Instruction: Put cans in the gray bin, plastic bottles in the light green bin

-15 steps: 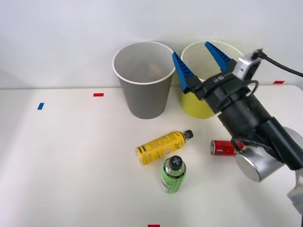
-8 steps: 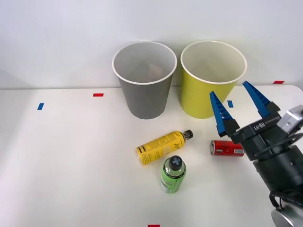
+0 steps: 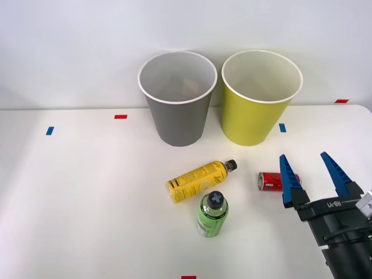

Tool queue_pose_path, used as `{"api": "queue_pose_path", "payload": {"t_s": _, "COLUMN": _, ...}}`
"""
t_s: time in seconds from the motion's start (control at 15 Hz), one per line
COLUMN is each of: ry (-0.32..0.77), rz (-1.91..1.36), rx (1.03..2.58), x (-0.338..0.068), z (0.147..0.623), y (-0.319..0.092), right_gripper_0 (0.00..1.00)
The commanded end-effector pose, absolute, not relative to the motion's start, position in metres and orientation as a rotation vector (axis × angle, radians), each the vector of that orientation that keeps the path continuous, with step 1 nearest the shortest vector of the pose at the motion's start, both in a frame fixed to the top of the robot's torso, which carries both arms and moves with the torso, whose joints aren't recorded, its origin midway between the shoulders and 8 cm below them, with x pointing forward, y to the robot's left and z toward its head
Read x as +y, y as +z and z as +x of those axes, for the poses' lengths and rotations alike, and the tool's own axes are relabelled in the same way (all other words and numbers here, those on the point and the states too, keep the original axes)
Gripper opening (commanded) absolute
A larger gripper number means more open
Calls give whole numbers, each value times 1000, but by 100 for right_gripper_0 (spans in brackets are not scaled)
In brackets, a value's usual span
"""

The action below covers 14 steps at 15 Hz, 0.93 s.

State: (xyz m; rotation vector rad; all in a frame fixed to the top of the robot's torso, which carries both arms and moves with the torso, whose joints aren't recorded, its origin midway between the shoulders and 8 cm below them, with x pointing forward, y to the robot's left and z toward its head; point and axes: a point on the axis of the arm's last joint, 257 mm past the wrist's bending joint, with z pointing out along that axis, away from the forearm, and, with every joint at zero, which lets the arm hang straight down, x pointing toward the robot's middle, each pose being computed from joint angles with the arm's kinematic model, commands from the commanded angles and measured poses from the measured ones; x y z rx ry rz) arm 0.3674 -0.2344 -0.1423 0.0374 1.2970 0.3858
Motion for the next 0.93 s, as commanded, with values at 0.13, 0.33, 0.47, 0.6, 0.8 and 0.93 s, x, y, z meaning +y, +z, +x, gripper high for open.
{"api": "queue_pose_path", "payload": {"t_s": 0.13, "ry": 328, "rz": 89, "rx": 1383, "x": -248, "z": 344, "y": -176, "right_gripper_0": 100}}
{"api": "queue_pose_path", "payload": {"t_s": 0.33, "ry": 290, "rz": 78, "rx": 1404, "x": -252, "z": 338, "y": -184, "right_gripper_0": 100}}
{"api": "queue_pose_path", "payload": {"t_s": 0.47, "ry": 265, "rz": 65, "rx": 1391, "x": -255, "z": 341, "y": -180, "right_gripper_0": 100}}
{"api": "queue_pose_path", "payload": {"t_s": 0.6, "ry": 244, "rz": 64, "rx": 1357, "x": -257, "z": 345, "y": -178, "right_gripper_0": 100}}
{"api": "queue_pose_path", "payload": {"t_s": 0.8, "ry": 188, "rz": 47, "rx": 1293, "x": -268, "z": 353, "y": -195, "right_gripper_0": 100}}
{"api": "queue_pose_path", "payload": {"t_s": 0.93, "ry": 164, "rz": 37, "rx": 1302, "x": -269, "z": 352, "y": -200, "right_gripper_0": 100}}
